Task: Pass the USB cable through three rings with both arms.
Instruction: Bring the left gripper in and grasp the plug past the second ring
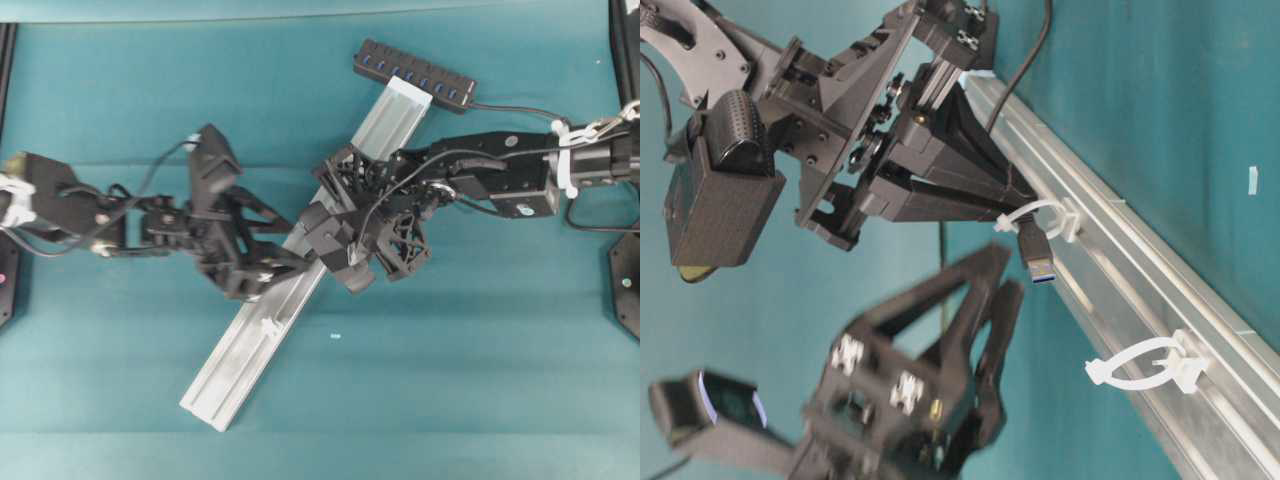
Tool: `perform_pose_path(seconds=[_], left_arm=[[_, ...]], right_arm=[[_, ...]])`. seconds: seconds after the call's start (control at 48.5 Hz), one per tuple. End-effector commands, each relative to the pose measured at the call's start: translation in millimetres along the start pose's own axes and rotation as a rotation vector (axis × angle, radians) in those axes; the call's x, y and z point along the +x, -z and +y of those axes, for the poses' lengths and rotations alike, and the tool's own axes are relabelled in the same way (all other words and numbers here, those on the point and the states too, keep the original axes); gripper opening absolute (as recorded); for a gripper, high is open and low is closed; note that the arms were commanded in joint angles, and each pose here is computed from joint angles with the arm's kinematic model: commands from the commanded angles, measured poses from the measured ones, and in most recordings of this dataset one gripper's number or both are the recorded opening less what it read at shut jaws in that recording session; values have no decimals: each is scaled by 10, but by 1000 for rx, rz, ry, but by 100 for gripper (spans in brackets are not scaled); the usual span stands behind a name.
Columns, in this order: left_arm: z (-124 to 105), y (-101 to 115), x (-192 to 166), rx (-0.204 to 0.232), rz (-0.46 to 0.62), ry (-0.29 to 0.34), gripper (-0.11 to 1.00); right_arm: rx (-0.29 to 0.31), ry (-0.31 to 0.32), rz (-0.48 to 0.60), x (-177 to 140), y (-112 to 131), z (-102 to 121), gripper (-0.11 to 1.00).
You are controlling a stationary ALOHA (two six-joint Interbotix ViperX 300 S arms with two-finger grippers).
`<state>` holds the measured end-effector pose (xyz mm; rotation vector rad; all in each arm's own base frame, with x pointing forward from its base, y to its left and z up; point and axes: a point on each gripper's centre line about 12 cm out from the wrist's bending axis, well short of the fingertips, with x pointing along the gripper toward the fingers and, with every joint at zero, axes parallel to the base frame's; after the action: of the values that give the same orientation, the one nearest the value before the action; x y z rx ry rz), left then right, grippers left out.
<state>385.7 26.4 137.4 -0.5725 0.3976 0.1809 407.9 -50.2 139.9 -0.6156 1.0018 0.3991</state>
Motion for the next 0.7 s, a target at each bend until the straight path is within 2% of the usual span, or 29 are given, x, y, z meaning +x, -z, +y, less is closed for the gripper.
perform_pose_path(seconds=[0.0, 0.185, 0.474, 0.68], left_arm=[[-47, -48, 63, 6, -17, 16, 95], [23, 60, 134, -2, 13, -3, 94], [-2, 8, 224, -1, 0, 3, 91], [8, 35, 295, 2, 11, -2, 81]], right_arm=[[10, 8, -16, -15, -58, -9, 9], [12, 13, -18, -16, -56, -18, 9], [12, 15, -20, -18, -61, -24, 9], [14, 14, -19, -16, -57, -20, 9]])
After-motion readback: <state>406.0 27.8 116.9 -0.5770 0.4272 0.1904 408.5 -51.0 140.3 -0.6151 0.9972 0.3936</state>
